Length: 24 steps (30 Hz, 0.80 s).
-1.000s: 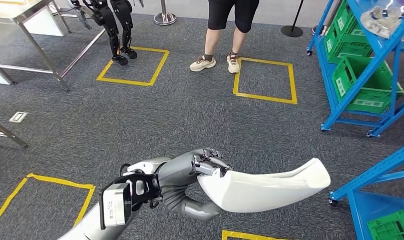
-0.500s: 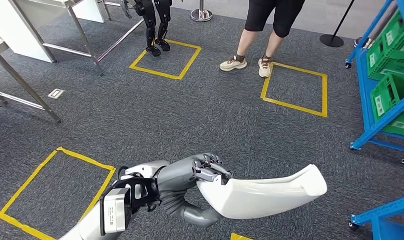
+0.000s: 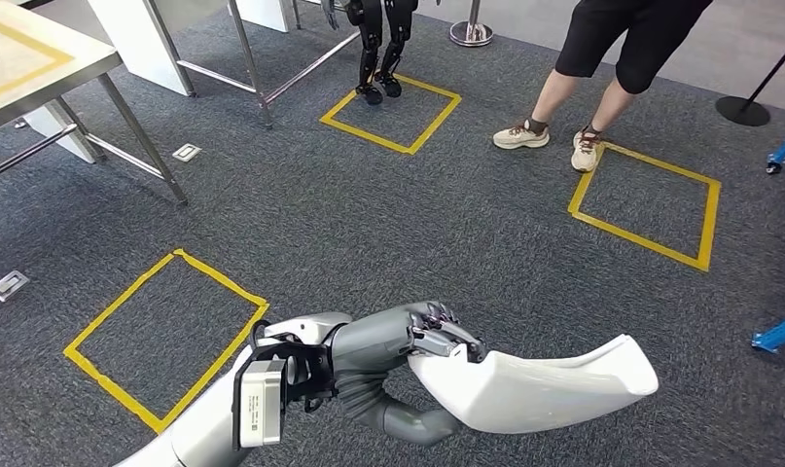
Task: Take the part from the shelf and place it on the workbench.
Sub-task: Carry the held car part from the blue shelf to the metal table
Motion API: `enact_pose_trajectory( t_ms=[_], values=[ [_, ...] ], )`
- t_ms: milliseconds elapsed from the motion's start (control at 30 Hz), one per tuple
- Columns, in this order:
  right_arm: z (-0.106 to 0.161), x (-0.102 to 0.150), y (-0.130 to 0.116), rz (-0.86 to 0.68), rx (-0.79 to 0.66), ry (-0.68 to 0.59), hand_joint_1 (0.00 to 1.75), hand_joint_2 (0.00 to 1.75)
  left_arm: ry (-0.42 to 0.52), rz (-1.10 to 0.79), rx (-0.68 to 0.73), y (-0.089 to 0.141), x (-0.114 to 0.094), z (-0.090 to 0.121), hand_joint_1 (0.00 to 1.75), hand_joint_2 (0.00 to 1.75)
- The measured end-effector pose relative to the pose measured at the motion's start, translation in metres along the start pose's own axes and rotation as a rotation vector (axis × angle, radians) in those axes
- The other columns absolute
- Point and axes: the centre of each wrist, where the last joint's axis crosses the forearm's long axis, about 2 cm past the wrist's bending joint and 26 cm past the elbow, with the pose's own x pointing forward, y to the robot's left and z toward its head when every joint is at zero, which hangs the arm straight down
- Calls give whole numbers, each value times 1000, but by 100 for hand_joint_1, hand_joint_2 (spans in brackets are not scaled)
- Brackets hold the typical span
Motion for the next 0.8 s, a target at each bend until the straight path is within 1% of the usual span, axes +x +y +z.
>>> enact_pose_trajectory(
  t_ms=[233,600,800],
  values=[
    [0,-3,2,-3,2,7,0,0,6,12,-6,-1,-3,0,175,175],
    [0,3,1,-15,-16,-9,0,0,-7,27,-26,-1,-6,-4,175,175],
    [0,-2,2,-27,-10,5,0,0,-6,26,-29,0,-8,-7,175,175]
  ],
)
